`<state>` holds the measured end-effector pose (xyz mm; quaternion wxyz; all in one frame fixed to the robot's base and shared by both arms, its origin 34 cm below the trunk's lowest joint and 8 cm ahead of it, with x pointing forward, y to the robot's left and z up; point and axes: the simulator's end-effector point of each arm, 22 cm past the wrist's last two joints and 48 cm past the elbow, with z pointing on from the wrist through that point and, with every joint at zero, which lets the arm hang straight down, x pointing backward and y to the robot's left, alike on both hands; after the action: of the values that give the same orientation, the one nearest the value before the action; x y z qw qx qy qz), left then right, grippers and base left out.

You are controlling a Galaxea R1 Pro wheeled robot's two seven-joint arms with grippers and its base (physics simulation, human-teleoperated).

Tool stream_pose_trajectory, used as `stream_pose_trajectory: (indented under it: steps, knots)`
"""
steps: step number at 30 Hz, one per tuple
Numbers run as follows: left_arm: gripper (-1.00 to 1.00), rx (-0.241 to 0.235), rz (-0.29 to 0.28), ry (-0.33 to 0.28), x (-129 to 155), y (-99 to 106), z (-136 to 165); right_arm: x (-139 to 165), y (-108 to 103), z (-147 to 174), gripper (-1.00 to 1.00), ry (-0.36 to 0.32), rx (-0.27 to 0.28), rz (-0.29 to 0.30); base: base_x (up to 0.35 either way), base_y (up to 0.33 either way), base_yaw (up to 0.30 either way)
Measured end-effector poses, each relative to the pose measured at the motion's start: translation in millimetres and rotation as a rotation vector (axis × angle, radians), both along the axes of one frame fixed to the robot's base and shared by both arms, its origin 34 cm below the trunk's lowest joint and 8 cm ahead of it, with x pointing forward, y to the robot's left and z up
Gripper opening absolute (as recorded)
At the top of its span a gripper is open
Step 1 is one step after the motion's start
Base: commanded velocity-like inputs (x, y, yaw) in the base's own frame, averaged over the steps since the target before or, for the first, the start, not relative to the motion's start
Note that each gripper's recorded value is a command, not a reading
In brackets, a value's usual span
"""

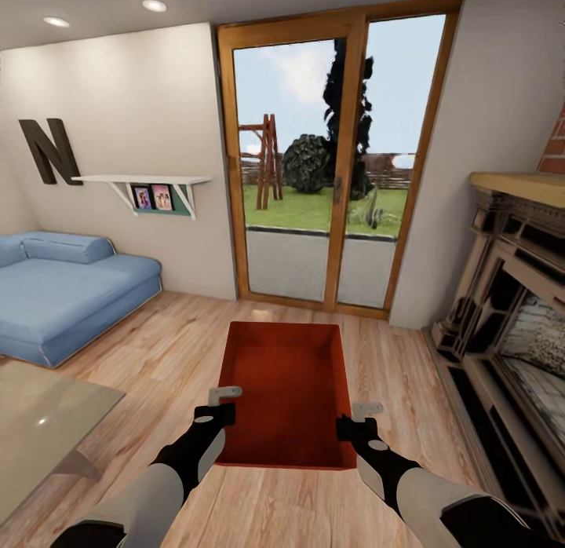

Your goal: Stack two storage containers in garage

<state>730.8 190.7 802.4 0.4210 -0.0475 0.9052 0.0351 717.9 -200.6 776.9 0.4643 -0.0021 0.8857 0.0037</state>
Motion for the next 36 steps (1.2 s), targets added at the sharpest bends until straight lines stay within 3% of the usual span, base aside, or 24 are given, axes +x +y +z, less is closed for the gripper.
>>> stream_pose_trajectory:
  steps: [36]
  knots:
    - [-1.0,0.003,-0.002,-0.062,8,0,36,9,0,34,-1.0,-0.063,0.003,-0.003,0.0,0.0,0.0]
